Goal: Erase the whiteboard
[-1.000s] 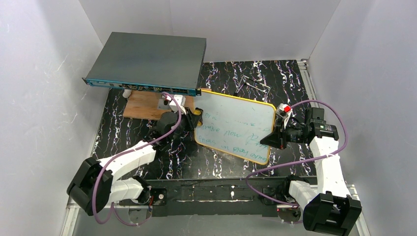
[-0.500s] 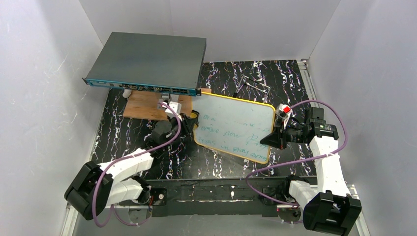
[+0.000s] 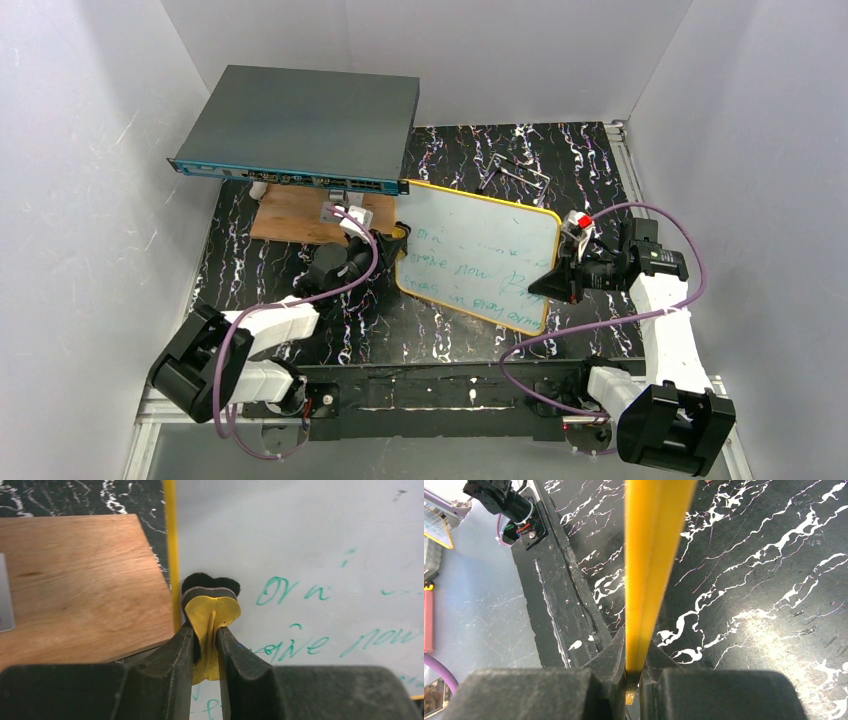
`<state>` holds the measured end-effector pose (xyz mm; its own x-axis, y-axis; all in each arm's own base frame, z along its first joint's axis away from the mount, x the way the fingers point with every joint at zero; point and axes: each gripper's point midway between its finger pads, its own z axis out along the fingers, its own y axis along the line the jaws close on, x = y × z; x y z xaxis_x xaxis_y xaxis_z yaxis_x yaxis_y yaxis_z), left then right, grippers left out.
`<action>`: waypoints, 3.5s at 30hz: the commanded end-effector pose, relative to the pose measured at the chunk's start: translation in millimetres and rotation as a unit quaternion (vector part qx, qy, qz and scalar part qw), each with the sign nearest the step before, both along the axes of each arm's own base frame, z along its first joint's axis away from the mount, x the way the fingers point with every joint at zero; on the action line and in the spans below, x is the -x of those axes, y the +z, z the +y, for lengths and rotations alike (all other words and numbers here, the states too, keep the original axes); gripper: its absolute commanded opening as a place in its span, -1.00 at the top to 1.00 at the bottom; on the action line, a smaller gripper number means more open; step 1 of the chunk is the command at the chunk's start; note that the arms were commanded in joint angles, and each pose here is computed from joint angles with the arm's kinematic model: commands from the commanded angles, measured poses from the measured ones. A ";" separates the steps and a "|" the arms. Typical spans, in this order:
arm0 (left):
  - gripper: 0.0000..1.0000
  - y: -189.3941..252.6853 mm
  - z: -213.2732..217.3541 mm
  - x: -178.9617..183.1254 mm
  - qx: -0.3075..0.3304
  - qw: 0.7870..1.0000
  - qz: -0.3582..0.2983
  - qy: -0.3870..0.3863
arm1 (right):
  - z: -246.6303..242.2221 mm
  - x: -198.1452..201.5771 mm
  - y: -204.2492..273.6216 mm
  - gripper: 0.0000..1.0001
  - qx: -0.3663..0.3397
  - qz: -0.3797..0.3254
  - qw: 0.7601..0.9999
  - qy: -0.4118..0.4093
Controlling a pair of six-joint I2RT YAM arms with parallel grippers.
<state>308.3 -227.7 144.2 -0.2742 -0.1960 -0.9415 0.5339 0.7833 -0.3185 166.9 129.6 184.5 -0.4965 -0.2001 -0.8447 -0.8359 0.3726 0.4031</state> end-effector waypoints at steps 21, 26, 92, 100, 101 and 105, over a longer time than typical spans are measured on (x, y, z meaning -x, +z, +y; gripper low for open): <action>1.00 -0.8 55.0 16.2 -0.021 0.996 -0.043 0.079 | 21.5 17.4 6.9 0.97 0.004 -0.024 0.995 0.092; 1.00 -3.6 17.9 35.5 -0.011 0.999 -0.038 -0.031 | 22.2 17.4 8.5 0.97 0.001 -0.021 0.995 0.095; 1.00 25.6 49.6 44.3 -0.021 0.997 -0.030 0.074 | 21.6 9.9 -7.2 0.97 0.030 -0.008 0.996 0.085; 1.00 31.5 13.5 50.2 -0.024 0.999 -0.020 -0.009 | 20.6 8.1 -9.1 0.97 0.034 -0.012 0.996 0.079; 1.00 33.7 7.2 51.2 -0.027 0.999 -0.025 -0.016 | 20.7 8.3 -9.3 0.97 0.034 -0.011 0.996 0.079; 1.00 40.6 -20.2 58.2 -0.049 0.997 -0.051 -0.043 | 20.5 8.5 -8.9 0.97 0.035 -0.013 0.996 0.078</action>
<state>261.1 -212.0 164.2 -0.2367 -0.1160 -0.9646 0.5183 0.8247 -0.2263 158.9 153.4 184.2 -0.5100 -0.2674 -0.8176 -0.8547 0.2652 0.4463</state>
